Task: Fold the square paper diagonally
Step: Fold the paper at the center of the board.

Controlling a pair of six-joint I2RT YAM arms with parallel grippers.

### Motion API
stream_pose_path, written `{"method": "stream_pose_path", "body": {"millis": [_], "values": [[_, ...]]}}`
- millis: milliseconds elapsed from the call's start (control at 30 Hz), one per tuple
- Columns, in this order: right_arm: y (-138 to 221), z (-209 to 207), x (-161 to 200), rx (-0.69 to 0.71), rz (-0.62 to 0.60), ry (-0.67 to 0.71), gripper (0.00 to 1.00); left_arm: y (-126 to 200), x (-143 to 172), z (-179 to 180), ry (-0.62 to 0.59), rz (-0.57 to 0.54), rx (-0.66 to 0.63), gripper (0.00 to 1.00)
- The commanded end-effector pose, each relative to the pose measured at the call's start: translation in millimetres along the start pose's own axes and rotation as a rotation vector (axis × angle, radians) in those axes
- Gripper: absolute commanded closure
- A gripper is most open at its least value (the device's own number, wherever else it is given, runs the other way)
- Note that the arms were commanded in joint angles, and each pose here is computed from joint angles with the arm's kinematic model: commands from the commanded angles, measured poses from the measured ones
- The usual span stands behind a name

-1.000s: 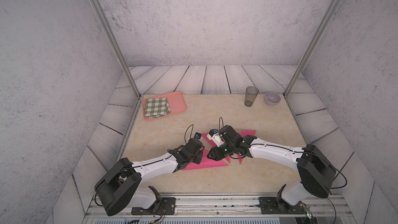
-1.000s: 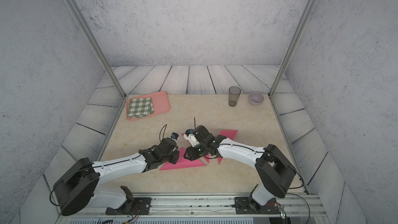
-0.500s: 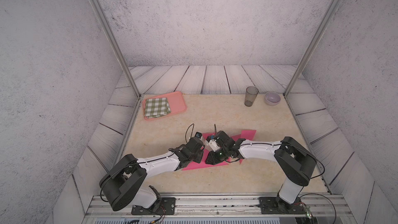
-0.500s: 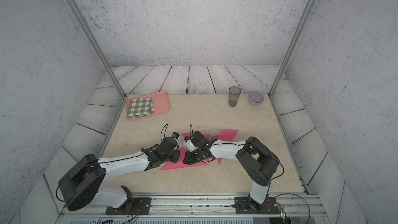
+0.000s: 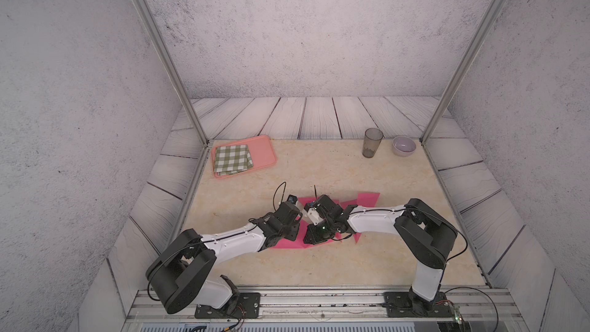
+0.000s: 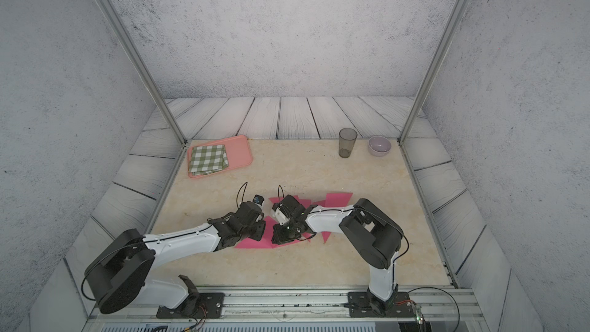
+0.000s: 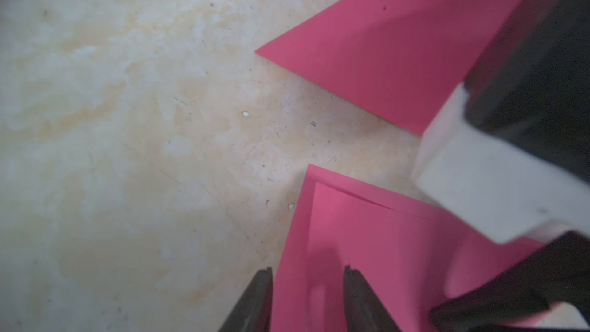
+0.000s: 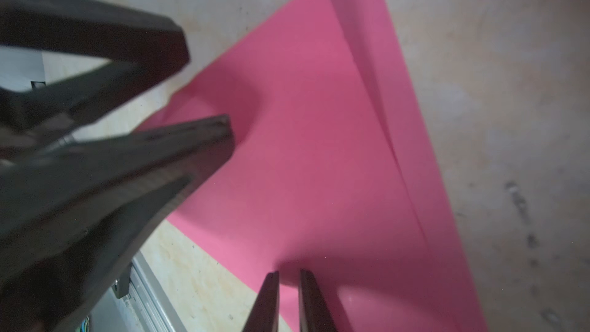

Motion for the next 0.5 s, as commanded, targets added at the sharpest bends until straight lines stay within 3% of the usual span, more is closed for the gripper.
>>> {"method": "stream_pose_path", "body": {"millis": [0,67,167,200,267,400,467], "values": [[-12,-23,16,0.110,0.053,-0.051,0.83,29,-24,2,0.008,-0.060,0.000,0.14],[-10,-23,15,0.108,0.044,-0.052,0.83,48,-32,5,0.018,-0.082,-0.006,0.06],[-10,-22,15,0.103,0.038,-0.049,0.83,77,-38,7,0.059,-0.103,0.015,0.09],[-10,-21,14,0.101,0.036,-0.048,0.83,85,-38,7,0.073,-0.108,0.035,0.15],[-9,-20,13,0.092,0.030,-0.044,0.83,100,-31,6,0.117,-0.119,0.110,0.40],[-8,-19,12,0.083,0.021,-0.038,0.83,115,-11,-11,0.151,-0.169,0.388,0.72],[-7,-19,12,0.082,0.018,-0.037,0.83,113,0,-11,0.225,-0.215,0.469,0.89]]}}
Point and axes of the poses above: each gripper's point midway between its finger pads, its own y axis back along the fingers, its own z axis along the line the jaws close on, x = y × z, the point moved 6 cm from there along y, back along the fingers, and after that the axes turned 5 degrees about y, right-handed, at the moved point
